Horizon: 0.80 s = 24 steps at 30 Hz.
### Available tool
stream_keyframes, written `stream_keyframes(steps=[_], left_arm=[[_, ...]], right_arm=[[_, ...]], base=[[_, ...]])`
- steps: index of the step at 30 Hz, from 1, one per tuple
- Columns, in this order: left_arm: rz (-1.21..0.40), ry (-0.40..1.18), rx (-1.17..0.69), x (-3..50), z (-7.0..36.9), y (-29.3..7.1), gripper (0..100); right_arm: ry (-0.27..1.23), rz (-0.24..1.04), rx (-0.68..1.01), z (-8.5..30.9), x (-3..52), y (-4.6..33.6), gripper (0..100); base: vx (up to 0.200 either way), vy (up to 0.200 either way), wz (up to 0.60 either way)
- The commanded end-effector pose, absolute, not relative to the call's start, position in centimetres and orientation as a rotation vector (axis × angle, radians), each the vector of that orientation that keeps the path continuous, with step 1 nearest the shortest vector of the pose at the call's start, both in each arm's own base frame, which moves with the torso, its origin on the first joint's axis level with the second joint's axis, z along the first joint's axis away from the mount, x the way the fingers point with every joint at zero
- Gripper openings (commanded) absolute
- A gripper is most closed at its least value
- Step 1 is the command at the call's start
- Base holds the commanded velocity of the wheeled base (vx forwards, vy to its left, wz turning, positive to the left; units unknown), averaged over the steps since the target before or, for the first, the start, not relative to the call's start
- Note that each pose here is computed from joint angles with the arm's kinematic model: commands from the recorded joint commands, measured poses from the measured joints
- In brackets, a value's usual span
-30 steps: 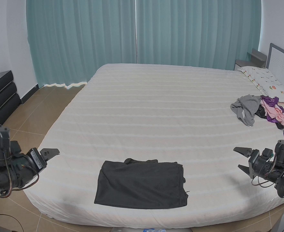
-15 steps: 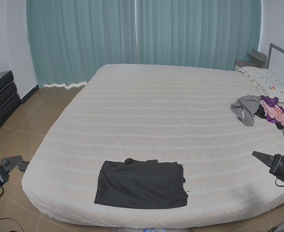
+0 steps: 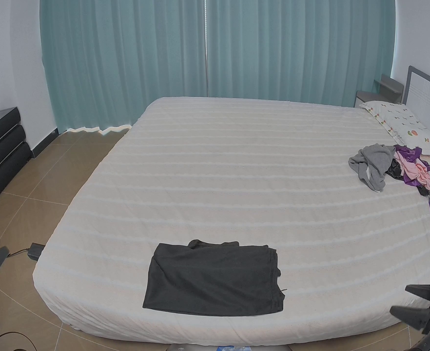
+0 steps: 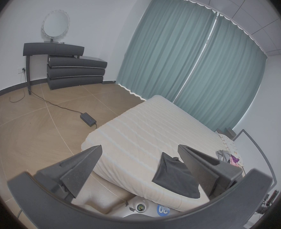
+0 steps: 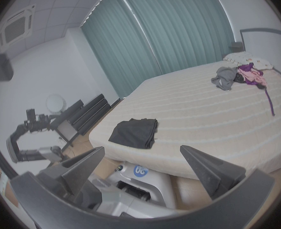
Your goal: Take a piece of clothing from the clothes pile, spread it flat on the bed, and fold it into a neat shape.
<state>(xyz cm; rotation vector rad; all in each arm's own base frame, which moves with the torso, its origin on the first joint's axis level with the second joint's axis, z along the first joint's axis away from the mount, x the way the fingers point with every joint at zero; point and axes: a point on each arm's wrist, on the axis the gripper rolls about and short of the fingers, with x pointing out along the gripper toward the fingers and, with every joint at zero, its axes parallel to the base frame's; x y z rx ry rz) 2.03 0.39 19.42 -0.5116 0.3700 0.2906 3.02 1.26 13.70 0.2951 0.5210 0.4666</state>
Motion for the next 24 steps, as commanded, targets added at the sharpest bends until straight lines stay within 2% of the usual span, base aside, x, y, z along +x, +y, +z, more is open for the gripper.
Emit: stream_keyframes(steps=[1,7,10,14,18,19,21,24], left_arm=[[0.367,0.271,-0.477,-1.1,17.5,1.0,100],[0.329,0.208,-0.299,-3.3,15.2,1.2,100],[0.39,0.148,-0.271,-4.8,13.6,1.1,100],[0.455,0.114,-0.267,-5.5,13.4,0.7,100],[0.441,0.1,-0.204,-5.8,13.3,0.6,100],[0.4,0.073,-0.115,-6.4,13.0,0.8,100],[0.396,0.093,-0.044,-6.5,12.4,0.8,100],[0.391,0.106,-0.041,-6.2,12.0,0.8,100]], right_arm=[[0.281,0.484,0.105,11.9,-5.0,-0.1,100],[0.195,0.379,0.053,12.8,-4.8,-0.3,100],[0.175,0.236,0.039,12.8,-4.6,-0.6,100],[0.167,0.144,0.026,12.9,-4.6,-0.8,100],[0.154,0.092,0.018,13.4,-4.8,-0.9,100],[0.146,0.027,0.005,13.9,-4.9,-0.9,100],[0.127,0.017,0.004,14.4,-5.1,-0.9,100],[0.146,0.012,-0.012,13.8,-5.1,-0.9,100]], base=[[0.0,0.0,0.0],[0.0,0.0,0.0],[0.0,0.0,0.0],[0.0,0.0,0.0],[0.0,0.0,0.0],[0.0,0.0,0.0],[0.0,0.0,0.0],[0.0,0.0,0.0]])
